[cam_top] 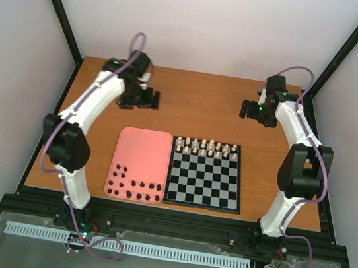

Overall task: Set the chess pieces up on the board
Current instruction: Reset both arms

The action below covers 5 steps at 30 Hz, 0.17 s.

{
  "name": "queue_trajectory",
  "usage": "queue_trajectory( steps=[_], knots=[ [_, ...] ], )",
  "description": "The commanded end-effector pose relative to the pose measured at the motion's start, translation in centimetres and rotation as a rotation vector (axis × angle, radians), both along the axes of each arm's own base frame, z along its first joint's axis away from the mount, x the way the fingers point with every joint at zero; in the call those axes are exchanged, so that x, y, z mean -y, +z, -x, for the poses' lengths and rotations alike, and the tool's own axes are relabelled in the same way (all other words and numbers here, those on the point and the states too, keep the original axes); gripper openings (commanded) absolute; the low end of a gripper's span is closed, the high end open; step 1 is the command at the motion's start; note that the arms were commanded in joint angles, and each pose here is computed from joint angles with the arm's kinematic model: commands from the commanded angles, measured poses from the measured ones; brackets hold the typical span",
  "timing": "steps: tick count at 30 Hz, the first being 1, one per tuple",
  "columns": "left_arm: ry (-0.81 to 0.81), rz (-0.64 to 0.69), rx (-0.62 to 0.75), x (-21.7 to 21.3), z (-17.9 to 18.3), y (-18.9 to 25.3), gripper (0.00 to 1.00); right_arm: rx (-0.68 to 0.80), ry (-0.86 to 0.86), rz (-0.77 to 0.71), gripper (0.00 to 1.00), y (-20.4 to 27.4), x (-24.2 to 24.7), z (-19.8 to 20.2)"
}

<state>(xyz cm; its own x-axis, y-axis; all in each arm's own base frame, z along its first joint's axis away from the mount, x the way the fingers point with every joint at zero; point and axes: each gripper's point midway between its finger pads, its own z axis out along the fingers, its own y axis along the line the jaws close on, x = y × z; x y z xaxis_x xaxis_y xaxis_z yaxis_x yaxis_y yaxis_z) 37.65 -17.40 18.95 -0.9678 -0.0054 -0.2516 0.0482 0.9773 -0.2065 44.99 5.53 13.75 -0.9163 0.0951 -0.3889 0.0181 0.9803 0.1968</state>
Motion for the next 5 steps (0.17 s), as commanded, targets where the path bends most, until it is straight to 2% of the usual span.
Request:
queue_trajectory(
  steps=[1, 5],
  knots=[
    [0.108, 0.032, 0.090, -5.6, -1.2, 2.9, 1.00, 0.053, -0.017, -0.006, 1.00, 1.9, 0.1, 0.1],
    [0.131, 0.009, 0.106, -7.7, -1.5, 3.5, 1.00, 0.043, -0.035, 0.030, 1.00, 1.8, 0.7, 0.4]
  ],
)
